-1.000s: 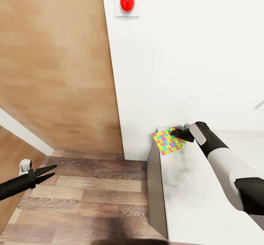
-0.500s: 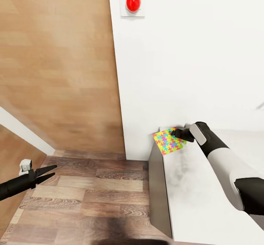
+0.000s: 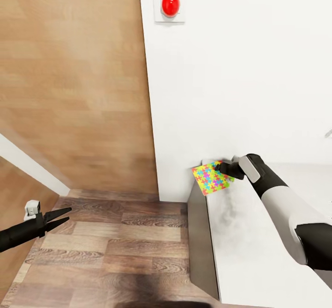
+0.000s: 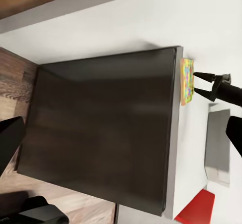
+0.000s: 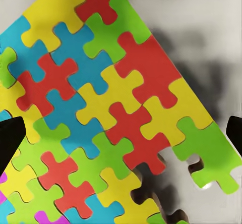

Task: Put all the toys in the child's room - the three board games (two on the bed and one on the table), the two jigsaw puzzles on the table, and the tennis ball on the table - inside the toy box on the table in the child's room.

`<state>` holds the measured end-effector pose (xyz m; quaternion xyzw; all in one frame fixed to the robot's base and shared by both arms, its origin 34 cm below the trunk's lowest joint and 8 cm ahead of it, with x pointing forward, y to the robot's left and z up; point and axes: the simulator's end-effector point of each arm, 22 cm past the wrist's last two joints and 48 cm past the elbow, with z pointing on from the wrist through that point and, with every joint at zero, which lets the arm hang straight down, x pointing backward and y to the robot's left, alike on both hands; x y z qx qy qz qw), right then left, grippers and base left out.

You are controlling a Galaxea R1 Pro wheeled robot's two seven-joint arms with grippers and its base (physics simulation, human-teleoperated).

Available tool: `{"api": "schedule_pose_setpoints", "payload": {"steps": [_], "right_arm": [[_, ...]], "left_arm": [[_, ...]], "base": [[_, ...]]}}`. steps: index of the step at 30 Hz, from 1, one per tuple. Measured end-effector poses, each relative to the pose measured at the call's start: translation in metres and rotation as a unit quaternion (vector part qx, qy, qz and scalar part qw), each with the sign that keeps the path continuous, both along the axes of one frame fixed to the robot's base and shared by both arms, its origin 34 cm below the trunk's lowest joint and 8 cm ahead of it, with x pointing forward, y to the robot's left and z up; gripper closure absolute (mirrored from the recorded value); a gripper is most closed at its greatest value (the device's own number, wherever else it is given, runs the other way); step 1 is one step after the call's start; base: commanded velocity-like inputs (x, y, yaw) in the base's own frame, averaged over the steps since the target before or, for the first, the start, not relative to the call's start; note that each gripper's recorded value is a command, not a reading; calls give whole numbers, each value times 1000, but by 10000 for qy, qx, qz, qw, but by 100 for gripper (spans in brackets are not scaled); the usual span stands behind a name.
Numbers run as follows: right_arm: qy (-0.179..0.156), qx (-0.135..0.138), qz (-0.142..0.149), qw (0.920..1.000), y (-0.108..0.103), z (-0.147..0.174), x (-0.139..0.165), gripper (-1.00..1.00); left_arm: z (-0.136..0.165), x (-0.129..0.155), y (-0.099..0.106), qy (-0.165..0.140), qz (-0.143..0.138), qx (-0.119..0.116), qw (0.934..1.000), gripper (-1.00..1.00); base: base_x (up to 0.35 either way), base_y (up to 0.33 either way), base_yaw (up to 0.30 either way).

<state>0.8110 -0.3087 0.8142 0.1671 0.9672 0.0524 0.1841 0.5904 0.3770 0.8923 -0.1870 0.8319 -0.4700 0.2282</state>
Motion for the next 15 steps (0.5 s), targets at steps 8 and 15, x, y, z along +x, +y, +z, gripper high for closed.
{"api": "schedule_pose_setpoints", "payload": {"steps": [8, 15], "right_arm": [[-30, -49, -28, 10000, -9, 7, 0, -100], [-86, -86, -93, 9999, -21, 15, 1, -100]], "left_arm": [[5, 1, 0, -54, 0, 5, 10000, -100], [10, 2, 0, -105, 3, 6, 9999, -100]], "base": [[0, 0, -92], [0, 0, -100]]}}
